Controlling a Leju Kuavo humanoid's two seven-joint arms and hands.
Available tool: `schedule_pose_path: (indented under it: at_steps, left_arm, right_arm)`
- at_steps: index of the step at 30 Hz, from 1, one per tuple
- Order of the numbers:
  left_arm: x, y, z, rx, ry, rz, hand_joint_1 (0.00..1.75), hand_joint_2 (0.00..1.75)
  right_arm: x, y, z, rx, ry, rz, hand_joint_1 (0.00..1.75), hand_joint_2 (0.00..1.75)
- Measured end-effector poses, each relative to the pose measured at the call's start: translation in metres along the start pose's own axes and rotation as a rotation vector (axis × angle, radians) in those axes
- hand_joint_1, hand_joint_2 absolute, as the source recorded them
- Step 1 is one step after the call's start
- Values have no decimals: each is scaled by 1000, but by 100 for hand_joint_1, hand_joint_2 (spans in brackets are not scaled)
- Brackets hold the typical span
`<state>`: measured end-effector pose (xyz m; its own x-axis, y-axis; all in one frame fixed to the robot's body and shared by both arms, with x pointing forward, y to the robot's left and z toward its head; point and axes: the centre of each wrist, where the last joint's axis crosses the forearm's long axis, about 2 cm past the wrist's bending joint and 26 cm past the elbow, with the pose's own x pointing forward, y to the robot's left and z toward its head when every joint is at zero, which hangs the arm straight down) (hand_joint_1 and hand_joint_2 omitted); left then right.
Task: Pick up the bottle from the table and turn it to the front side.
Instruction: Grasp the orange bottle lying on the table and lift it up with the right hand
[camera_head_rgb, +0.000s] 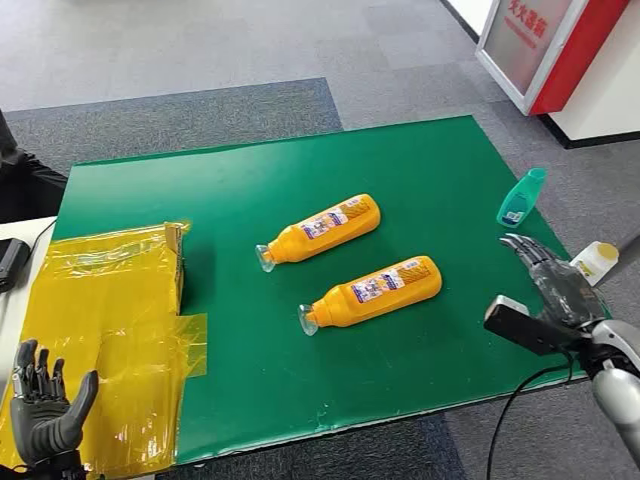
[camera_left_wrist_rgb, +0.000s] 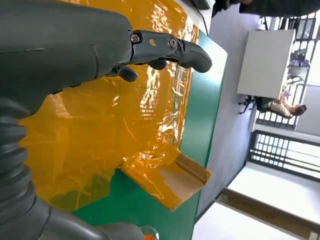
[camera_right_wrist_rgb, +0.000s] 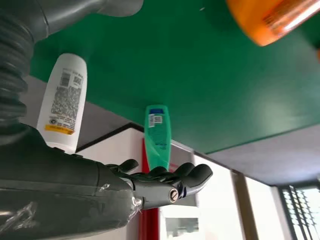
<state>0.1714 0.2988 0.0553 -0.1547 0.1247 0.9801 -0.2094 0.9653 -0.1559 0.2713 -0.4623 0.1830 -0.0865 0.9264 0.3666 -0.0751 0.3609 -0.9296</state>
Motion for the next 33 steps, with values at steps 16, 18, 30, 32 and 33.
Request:
schedule_pose_path:
  at_steps: [16,18,30,32,33]
  left_arm:
    - [-3,-18,-16,-81,18,11,0,175]
    - [-3,-18,-16,-84,22,10,0,175]
    - [-8,-19,-16,-86,48,5,0,175]
    - [-9,-18,-15,-85,52,4,0,175]
    - [-9,-18,-15,-84,54,4,0,175]
  right_arm:
    - [17,57,-118,194,173,235,0,175]
    - [26,63,-126,232,167,270,0,175]
    - [72,68,-161,572,60,513,0,175]
    - [76,65,-165,591,53,535,0,175]
    - [77,63,-166,598,49,544,0,175]
